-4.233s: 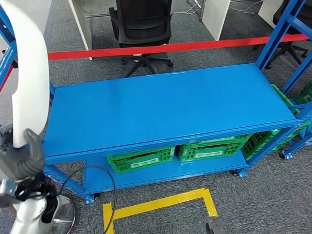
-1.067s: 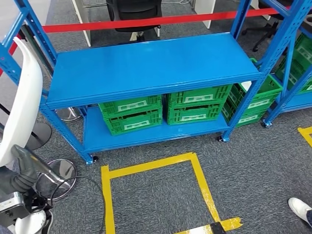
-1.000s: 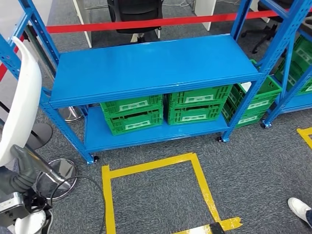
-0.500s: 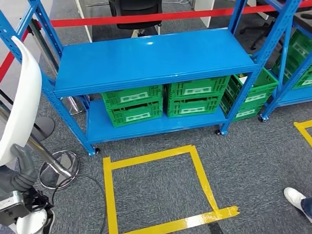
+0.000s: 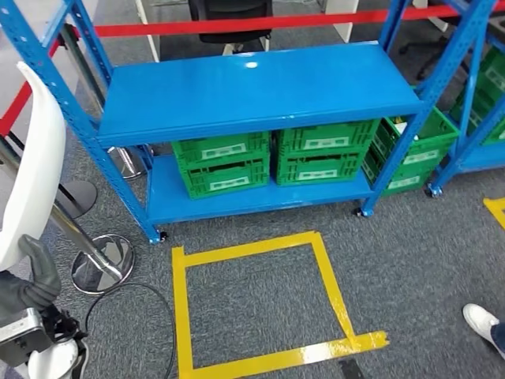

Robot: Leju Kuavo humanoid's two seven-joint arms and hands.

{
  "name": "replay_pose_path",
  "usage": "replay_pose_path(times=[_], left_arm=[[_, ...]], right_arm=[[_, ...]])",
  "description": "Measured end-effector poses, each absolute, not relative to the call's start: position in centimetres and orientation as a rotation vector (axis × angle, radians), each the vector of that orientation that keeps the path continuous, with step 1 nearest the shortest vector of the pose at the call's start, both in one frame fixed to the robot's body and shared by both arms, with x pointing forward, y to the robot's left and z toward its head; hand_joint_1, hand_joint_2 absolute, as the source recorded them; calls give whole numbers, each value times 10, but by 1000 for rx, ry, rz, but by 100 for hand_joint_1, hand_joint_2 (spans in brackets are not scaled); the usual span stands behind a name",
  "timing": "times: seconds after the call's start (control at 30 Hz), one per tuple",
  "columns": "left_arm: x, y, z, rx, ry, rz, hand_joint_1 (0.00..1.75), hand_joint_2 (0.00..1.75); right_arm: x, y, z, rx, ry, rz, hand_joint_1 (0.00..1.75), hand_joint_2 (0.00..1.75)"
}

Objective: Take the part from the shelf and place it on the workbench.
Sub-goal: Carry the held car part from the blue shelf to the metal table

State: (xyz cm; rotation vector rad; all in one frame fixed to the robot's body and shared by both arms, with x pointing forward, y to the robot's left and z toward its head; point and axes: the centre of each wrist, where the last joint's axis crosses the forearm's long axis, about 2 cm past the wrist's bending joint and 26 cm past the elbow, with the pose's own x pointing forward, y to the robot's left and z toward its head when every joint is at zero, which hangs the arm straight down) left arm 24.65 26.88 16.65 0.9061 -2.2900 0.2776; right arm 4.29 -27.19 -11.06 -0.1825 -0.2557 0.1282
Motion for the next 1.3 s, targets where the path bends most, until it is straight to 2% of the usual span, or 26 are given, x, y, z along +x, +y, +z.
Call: replay_pose_path(times=[1.3], left_arm=[[246,268,165,911,-2292,320,175,175]], right_arm=[[40,-271,-111,-163,-274,161,0,0]])
